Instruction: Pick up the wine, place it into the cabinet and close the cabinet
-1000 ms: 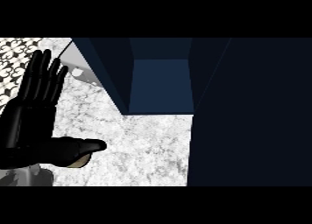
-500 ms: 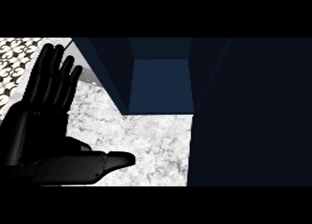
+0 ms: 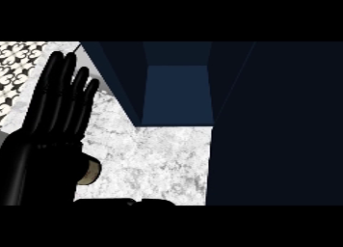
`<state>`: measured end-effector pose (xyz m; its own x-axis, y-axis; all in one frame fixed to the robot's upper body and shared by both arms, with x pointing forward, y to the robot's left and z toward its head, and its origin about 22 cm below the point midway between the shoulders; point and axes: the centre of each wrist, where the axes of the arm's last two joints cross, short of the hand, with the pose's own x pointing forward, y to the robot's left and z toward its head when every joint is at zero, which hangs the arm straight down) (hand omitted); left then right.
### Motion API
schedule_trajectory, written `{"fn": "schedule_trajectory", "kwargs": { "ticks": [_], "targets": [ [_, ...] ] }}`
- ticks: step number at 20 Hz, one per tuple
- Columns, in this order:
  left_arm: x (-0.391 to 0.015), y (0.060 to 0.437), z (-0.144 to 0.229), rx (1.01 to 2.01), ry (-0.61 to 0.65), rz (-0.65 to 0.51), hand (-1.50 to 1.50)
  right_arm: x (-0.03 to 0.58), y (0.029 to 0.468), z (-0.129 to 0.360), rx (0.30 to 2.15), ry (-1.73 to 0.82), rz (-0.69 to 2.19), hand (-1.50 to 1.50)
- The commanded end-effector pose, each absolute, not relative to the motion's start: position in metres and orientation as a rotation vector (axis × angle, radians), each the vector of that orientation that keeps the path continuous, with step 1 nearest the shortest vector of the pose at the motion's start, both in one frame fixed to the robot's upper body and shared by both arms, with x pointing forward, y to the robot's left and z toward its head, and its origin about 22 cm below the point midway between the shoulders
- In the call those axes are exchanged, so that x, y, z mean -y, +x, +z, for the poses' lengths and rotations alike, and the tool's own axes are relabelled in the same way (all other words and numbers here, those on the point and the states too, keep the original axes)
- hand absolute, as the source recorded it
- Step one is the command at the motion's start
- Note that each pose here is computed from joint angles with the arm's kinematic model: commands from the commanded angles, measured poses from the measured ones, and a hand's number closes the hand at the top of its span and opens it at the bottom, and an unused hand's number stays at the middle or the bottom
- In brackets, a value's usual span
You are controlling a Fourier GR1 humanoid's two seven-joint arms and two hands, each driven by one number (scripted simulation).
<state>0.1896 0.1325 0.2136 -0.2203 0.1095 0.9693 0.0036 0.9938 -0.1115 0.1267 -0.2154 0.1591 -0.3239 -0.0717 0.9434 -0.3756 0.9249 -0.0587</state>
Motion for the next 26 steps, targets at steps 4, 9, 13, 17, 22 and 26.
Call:
{"fn": "schedule_trajectory", "kwargs": {
  "ticks": [4,9,13,17,22,26],
  "targets": [
    [-0.122,0.179,0.224,1.791,-0.054,0.138,-1.5,0.216,0.086,0.199,1.943,0.374,0.292,-1.5],
    [-0.129,0.167,0.23,1.815,-0.006,0.139,-1.5,0.217,0.093,0.195,1.948,0.34,0.307,-1.5],
    [-0.136,0.158,0.246,1.799,0.018,0.199,-1.5,0.214,0.092,0.19,1.93,0.331,0.297,-1.5],
    [-0.142,0.155,0.239,1.776,0.032,0.189,-1.5,0.212,0.087,0.202,1.939,0.353,0.294,-1.5],
    [-0.156,0.165,0.24,1.78,0.113,0.192,-1.5,0.213,0.083,0.202,1.918,0.357,0.329,-1.5],
    [-0.172,0.163,0.243,1.794,0.168,0.212,-1.5,0.212,0.069,0.212,1.936,0.35,0.298,-1.5]
  ]
}}
